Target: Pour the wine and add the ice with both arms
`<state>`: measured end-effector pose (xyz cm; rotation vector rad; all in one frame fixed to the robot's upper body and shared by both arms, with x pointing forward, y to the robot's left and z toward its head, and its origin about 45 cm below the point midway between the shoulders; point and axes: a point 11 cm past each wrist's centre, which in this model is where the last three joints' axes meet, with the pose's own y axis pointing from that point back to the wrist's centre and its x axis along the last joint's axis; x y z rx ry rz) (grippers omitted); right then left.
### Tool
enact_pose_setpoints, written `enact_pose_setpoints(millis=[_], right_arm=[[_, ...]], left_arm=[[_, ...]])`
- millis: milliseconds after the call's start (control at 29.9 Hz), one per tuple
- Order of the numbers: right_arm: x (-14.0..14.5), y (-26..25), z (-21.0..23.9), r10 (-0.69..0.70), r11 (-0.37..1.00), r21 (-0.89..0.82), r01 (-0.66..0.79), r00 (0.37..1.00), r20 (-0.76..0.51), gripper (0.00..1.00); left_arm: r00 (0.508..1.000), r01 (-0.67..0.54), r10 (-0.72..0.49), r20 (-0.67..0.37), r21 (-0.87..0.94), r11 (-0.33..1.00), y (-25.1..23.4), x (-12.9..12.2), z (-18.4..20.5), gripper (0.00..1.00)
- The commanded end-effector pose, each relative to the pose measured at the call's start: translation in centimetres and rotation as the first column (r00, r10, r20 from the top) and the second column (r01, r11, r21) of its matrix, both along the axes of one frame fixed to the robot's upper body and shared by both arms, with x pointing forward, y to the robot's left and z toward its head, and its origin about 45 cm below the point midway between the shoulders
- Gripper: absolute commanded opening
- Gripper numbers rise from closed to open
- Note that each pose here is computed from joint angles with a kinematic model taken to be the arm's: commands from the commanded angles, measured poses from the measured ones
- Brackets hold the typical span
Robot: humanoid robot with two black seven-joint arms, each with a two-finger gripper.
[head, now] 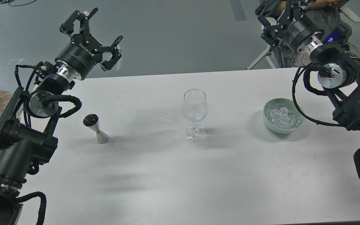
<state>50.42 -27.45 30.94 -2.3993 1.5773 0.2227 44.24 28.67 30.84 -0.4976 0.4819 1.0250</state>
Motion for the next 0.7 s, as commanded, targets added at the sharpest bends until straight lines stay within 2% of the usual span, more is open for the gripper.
enact_pose_setpoints(millis=[0, 234, 301, 502, 669], right_arm=[[0.0, 0.0, 0.0, 0.000, 1.000, -0.001, 0.000, 1.000, 0.000, 1.00], [0.0, 0.3, -0.1, 0.005, 1.000, 0.003, -0.005, 1.000, -0.003, 1.00], [0.0, 0.3, -0.1, 0.005, 1.000, 0.002, -0.005, 1.000, -0.004, 1.00], [-0.1, 0.5, -0.5, 0.010, 1.000, 0.000, -0.010, 1.000, -0.011, 1.00], [-0.1, 0.7, -0.6, 0.012, 1.000, -0.002, -0.012, 1.000, -0.014, 1.00]], left_arm=[[1.000, -0.024, 0.024, -0.003, -0.045, 0.999, 1.1, -2.2, 0.6, 0.92], [0.995, -0.081, 0.072, -0.076, -0.125, 0.989, 3.3, -7.2, -0.8, 0.92], [0.989, -0.092, 0.067, -0.132, -0.188, 0.978, 4.0, -9.6, -2.2, 0.92], [0.972, -0.131, 0.081, -0.221, -0.220, 0.967, 5.0, -14.5, -5.0, 0.93], [0.947, -0.198, 0.110, -0.302, -0.277, 0.940, 5.6, -17.7, -7.7, 0.93]])
